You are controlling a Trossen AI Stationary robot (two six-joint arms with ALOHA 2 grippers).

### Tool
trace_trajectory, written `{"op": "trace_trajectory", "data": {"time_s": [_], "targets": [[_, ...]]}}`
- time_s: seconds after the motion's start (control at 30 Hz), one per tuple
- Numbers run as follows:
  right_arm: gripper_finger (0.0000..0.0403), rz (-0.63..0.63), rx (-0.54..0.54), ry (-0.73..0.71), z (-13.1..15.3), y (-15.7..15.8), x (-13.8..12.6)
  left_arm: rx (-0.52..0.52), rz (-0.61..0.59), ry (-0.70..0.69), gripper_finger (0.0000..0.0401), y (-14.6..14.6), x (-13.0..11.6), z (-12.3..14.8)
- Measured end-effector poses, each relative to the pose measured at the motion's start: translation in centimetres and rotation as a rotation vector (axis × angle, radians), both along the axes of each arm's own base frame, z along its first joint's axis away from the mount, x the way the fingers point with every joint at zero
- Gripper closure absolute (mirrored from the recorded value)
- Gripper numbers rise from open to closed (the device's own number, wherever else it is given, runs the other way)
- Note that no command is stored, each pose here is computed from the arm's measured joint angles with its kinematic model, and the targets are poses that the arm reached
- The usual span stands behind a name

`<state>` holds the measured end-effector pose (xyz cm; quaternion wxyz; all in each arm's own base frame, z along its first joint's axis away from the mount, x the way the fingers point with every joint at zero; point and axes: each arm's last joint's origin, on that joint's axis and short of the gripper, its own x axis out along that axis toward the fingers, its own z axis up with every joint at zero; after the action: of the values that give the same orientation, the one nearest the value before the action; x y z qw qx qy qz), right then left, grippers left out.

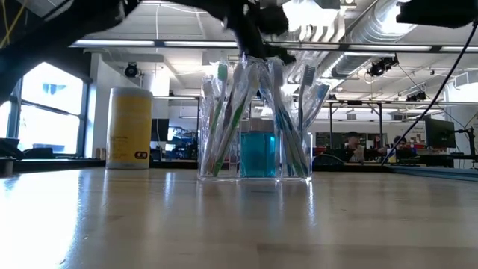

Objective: Pick & Place toothbrushing station
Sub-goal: Put the blue toothbrush into the transparent organizer

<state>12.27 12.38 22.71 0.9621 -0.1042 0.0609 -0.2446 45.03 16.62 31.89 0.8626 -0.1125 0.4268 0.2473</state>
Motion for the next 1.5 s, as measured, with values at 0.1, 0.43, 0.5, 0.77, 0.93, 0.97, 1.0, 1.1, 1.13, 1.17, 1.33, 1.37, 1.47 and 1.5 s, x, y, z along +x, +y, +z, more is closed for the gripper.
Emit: {"op": "trace_trajectory", "data": {"time_s": [0.1, 0.43, 0.5, 0.77, 0.93, 0.97, 1.0, 1.1, 1.13, 1.17, 1.33, 1.37, 1.47, 1.5], "targets": [[0.0190, 0.022, -0.013, 0.012, 2.3, -1.0, 0.7, -0.025, -0.050, -0.052, 0.0277, -2.1, -2.8, 4.7], [0.0190, -0.064, -0.086, -0.047, 12.8, -9.2, 2.3, -0.059, -0.104, -0.075, 0.0277, -9.4, -12.2, 13.7], [0.0190, -0.094, -0.073, -0.035, 14.3, -10.9, 2.5, -0.045, -0.090, -0.092, 0.0277, -10.6, -13.4, 14.7], [0.0190, -0.095, 0.200, 0.132, 16.3, -17.9, 5.8, -0.024, -0.112, -0.136, 0.0277, -13.9, -15.3, 16.3], [0.0190, -0.009, 0.441, 0.279, 14.1, -23.3, 9.1, -0.029, -0.150, -0.126, 0.0277, -15.3, -15.2, 16.1], [0.0190, -0.001, 0.471, 0.321, 13.3, -24.4, 9.6, -0.030, -0.158, -0.123, 0.0277, -15.5, -15.1, 16.1], [0.0190, 0.009, 0.491, 0.359, 12.6, -25.4, 10.2, -0.032, -0.166, -0.118, 0.0277, -15.8, -15.1, 16.0], [0.0190, 0.008, 0.536, 0.488, 10.0, -28.3, 11.2, -0.043, -0.184, -0.114, 0.0277, -16.7, -15.0, 15.8], [0.0190, -0.001, 0.545, 0.521, 9.3, -29.2, 11.4, -0.049, -0.190, -0.117, 0.0277, -17.1, -15.0, 15.9], [0.0190, -0.010, 0.546, 0.547, 8.6, -30.1, 11.5, -0.052, -0.198, -0.118, 0.0277, -17.4, -15.0, 15.9], [0.0190, -0.028, 0.532, 0.670, 5.4, -33.5, 11.6, -0.073, -0.233, -0.107, 0.0277, -19.1, -15.2, 15.8], [0.0190, -0.025, 0.525, 0.694, 4.8, -34.0, 11.5, -0.077, -0.240, -0.104, 0.0277, -19.4, -15.3, 15.7], [0.0190, 0.020, 0.477, 0.779, 3.2, -35.2, 11.6, -0.069, -0.247, -0.097, 0.0277, -20.3, -15.5, 15.7], [0.0190, 0.045, 0.457, 0.813, 2.6, -35.5, 11.7, -0.060, -0.250, -0.100, 0.0277, -20.7, -15.5, 15.7]]}}
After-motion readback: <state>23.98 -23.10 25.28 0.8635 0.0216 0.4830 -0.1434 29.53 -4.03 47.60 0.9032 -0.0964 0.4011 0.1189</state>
